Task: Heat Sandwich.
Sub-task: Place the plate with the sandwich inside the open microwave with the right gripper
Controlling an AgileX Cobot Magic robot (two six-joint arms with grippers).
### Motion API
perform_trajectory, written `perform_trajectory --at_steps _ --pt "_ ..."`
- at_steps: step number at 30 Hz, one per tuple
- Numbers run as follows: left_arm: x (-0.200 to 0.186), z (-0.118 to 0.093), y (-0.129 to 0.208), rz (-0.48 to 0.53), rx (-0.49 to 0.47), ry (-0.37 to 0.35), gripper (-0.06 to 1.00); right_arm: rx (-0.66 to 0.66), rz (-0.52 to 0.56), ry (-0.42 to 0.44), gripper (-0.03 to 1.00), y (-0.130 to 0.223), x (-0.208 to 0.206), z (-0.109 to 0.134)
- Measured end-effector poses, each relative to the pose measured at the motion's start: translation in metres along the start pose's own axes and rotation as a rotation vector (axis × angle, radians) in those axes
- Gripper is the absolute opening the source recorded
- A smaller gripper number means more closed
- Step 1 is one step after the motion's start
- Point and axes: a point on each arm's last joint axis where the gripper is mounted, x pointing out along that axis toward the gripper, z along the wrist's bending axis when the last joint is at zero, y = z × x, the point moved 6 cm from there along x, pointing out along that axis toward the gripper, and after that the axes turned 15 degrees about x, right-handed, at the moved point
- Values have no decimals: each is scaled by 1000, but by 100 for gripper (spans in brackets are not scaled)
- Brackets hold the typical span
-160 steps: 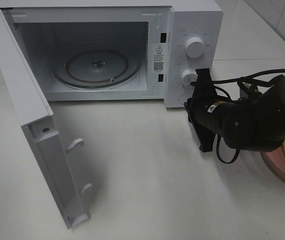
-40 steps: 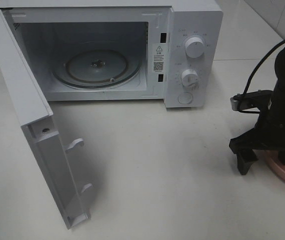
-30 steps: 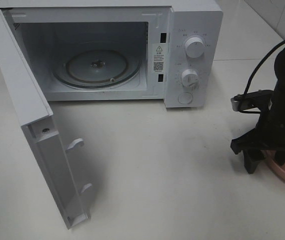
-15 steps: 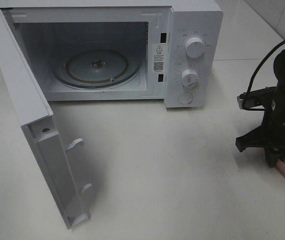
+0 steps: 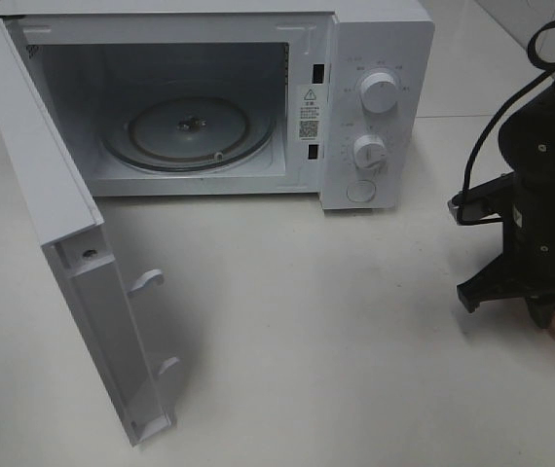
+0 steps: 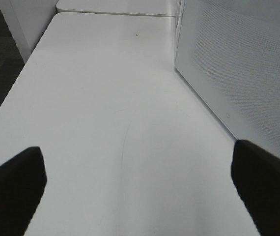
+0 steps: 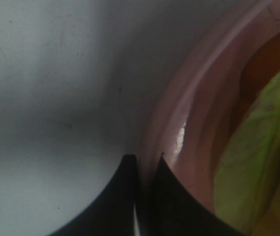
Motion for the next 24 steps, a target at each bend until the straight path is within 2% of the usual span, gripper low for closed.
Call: perform_trajectory --at_steps 11,24 --pt "0 0 0 0 0 0 96 -37 -5 42 4 6 -8 9" --pt "0 0 0 0 0 0 96 -16 -27 41 4 21 -26 -4"
